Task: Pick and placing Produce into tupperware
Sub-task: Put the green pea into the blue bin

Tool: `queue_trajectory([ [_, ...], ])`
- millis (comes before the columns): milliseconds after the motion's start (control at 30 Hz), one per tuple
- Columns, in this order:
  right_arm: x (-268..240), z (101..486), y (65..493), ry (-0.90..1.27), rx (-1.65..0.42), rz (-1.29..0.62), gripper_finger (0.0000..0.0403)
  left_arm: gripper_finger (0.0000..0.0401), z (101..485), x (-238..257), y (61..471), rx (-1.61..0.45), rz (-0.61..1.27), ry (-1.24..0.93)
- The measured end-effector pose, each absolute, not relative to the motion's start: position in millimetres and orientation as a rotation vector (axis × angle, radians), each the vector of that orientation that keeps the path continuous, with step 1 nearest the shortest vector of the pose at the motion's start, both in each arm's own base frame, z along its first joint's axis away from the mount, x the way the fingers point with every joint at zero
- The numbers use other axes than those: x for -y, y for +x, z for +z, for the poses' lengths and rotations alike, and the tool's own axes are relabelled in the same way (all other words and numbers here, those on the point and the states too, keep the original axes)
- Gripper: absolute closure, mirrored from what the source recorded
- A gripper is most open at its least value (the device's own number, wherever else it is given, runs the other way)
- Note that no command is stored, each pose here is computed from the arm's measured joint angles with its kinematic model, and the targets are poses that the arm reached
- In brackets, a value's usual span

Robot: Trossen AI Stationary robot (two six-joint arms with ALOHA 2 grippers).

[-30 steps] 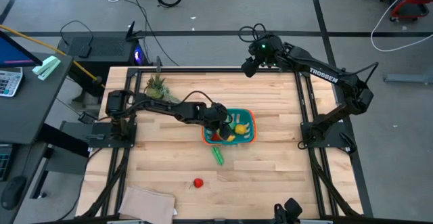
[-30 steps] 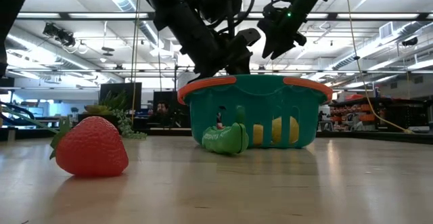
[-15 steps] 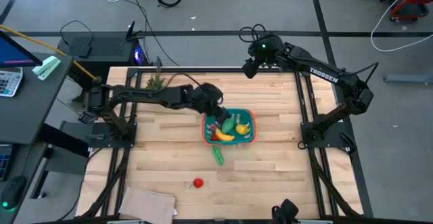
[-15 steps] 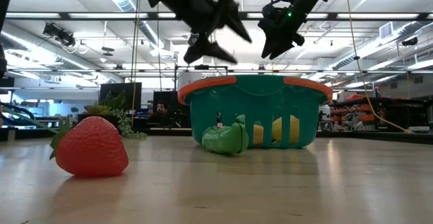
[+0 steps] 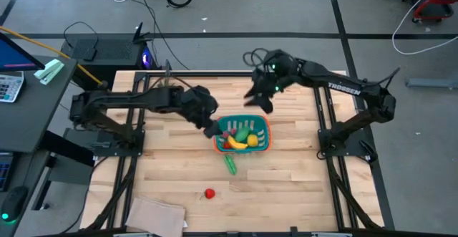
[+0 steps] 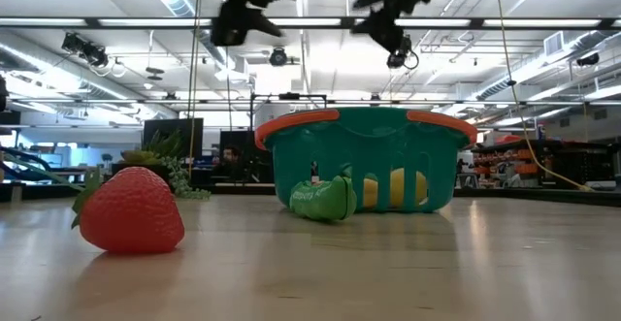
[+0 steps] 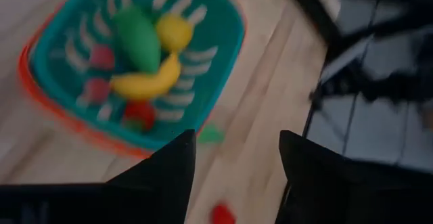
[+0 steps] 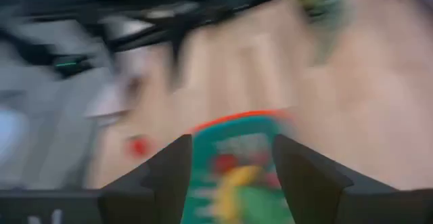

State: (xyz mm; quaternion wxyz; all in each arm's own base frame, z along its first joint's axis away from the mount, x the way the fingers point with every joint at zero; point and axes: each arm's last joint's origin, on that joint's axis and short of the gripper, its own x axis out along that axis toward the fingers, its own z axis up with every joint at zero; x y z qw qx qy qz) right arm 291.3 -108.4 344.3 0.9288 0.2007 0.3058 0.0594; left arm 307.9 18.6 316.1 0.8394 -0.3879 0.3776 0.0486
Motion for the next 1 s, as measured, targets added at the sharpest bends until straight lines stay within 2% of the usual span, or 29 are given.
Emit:
queue_trajectory([
  [167,52,352,299,0.597,-0.679,0.295,0.0189,0.0191,313,-6,290,-0.951,0.059,-0.686],
  [333,-16,353,305,0.602,-0.747,0.328,0.0189,0.0192,303,5,273,-1.159,0.033,-0.580],
  [400,-45,349,310,0.573,-0.743,0.252,0.0189,0.0191,299,11,265,-1.253,0.043,-0.575],
  [467,-70,340,314,0.593,-0.742,0.082,0.0189,0.0192,297,18,259,-1.326,0.019,-0.546],
  [600,-105,318,325,0.749,-0.684,-0.210,0.0189,0.0199,295,37,248,-1.424,-0.096,-0.401],
  [800,-149,255,358,0.802,-0.721,-0.281,0.0197,0.0206,294,63,240,-1.463,-0.225,-0.267],
  [900,-153,224,373,0.846,-0.750,-0.334,0.0204,0.0205,294,74,235,-1.486,-0.272,-0.216],
  [1000,-146,212,382,0.829,-0.774,-0.368,0.0213,0.0203,294,82,230,-1.511,-0.306,-0.173],
])
